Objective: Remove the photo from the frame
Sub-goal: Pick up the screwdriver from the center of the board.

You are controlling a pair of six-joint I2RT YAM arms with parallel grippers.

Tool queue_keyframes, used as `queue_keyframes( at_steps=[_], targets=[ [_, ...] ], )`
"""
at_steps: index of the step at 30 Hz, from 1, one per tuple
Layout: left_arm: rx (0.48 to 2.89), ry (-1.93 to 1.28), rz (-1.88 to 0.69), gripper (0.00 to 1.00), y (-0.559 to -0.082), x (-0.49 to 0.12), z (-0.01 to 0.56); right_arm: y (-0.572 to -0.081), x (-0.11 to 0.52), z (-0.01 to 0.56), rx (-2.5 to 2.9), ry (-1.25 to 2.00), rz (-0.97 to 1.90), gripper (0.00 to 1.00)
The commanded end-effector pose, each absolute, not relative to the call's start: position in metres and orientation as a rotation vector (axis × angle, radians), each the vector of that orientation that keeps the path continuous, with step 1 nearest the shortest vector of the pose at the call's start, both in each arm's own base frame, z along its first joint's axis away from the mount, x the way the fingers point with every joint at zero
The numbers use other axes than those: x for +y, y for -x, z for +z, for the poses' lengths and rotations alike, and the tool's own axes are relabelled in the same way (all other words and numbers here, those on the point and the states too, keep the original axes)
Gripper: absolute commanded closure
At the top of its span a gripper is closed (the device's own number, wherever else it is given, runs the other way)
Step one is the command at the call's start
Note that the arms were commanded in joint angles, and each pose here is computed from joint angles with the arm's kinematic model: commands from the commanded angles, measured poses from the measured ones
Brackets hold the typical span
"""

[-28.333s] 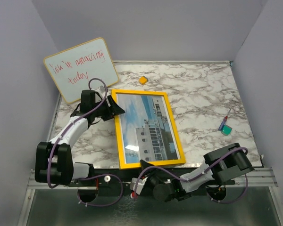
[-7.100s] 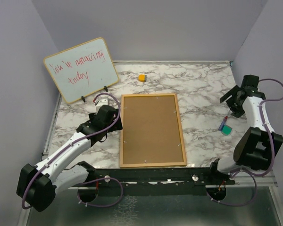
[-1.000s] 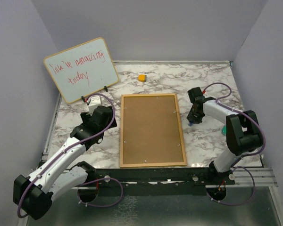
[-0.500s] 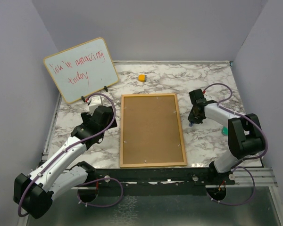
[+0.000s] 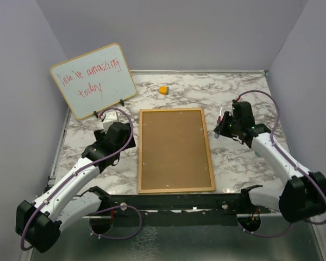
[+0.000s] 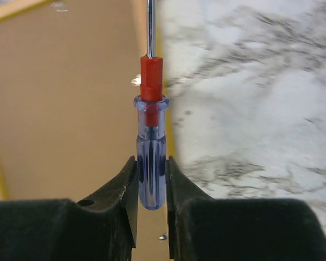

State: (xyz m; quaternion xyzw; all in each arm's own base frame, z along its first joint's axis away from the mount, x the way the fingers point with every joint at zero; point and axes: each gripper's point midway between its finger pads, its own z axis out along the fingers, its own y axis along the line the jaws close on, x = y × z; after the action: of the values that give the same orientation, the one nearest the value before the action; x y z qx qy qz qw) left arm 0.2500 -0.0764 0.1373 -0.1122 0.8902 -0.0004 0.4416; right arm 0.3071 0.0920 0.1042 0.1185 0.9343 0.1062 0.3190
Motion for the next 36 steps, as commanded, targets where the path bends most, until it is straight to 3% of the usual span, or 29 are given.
queue_keyframes(
  at_steps=[1, 10, 17, 25, 31, 36],
  targets=[
    [2.224, 0.274, -0.095, 0.01, -0.247, -0.089, 0.138, -0.288, 0.154, 0.159, 2.27, 0.056, 0.765, 0.99],
    [2.16, 0.224, -0.242, 0.01, -0.25, -0.106, 0.15, -0.238, 0.197, 0.19, 2.126, 0.366, 1.164, 1.0],
    [2.028, 0.053, -0.667, 0.01, -0.256, -0.174, 0.2, -0.202, 0.215, 0.198, 2.053, 0.482, 1.466, 0.99],
    [1.974, -0.159, -1.071, 0.01, -0.235, -0.234, 0.246, -0.163, 0.225, 0.226, 1.925, 0.663, 1.704, 1.0],
    [1.861, -0.146, -1.149, 0.01, -0.237, -0.239, 0.288, -0.161, 0.23, 0.246, 1.888, 0.717, 1.737, 1.0],
    [1.754, -0.186, -1.362, 0.01, -0.224, -0.258, 0.315, -0.15, 0.239, 0.262, 1.855, 0.773, 1.836, 0.99]
  ],
)
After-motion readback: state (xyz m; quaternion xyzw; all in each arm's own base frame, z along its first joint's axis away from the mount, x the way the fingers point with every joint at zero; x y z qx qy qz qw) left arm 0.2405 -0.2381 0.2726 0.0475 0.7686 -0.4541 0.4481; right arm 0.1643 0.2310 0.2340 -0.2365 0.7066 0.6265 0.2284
